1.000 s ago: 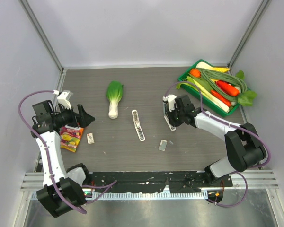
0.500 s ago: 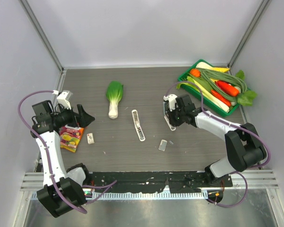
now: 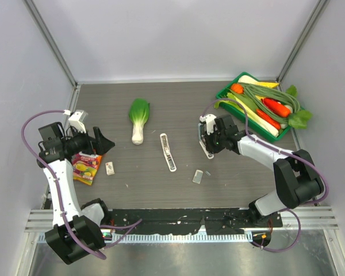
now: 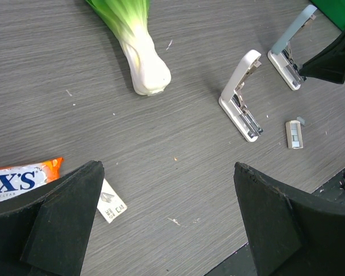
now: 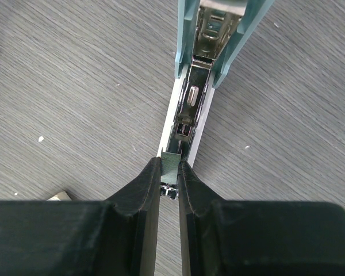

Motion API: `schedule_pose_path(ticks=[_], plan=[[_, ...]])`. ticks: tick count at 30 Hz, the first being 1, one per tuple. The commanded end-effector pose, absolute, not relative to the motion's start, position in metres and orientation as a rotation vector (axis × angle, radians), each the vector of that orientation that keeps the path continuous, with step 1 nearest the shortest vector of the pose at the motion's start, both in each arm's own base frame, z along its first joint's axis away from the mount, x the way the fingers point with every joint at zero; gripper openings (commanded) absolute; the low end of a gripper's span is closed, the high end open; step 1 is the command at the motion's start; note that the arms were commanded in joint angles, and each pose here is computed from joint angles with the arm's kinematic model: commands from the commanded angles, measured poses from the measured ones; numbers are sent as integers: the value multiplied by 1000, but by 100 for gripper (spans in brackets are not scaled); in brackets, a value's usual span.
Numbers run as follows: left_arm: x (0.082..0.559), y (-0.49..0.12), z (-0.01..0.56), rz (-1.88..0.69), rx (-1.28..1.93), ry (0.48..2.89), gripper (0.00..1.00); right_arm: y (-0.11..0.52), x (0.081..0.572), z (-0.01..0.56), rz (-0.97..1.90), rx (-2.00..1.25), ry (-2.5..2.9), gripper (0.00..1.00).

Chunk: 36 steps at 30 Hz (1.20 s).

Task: Load the staples into the stapler
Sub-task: Install the staple into the stapler.

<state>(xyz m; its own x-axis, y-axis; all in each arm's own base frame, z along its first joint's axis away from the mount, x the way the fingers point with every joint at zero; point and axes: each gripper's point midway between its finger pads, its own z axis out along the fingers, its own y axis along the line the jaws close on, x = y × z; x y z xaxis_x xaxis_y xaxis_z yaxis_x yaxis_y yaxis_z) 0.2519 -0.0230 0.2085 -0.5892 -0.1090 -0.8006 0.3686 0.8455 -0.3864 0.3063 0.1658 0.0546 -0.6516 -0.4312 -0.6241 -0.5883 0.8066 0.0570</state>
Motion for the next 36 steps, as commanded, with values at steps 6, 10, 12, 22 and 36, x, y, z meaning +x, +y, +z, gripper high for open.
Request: schedule_pose_path(ticks=[6,10,12,22,36], plan=[[253,-23,213,-667,212,2069,100,169,313,69,373,-720,2336,15],[254,-23,214,-667,211,2069,100,170,313,69,374,-722,2335,14],[254,-23,214,-664,211,2067,100,169,313,69,370,-721,2336,15],[253,-22,214,-667,209,2066,100,168,314,67,364,-718,2341,15],[253,-22,215,-669,208,2063,100,167,314,68,386,-698,2350,15]])
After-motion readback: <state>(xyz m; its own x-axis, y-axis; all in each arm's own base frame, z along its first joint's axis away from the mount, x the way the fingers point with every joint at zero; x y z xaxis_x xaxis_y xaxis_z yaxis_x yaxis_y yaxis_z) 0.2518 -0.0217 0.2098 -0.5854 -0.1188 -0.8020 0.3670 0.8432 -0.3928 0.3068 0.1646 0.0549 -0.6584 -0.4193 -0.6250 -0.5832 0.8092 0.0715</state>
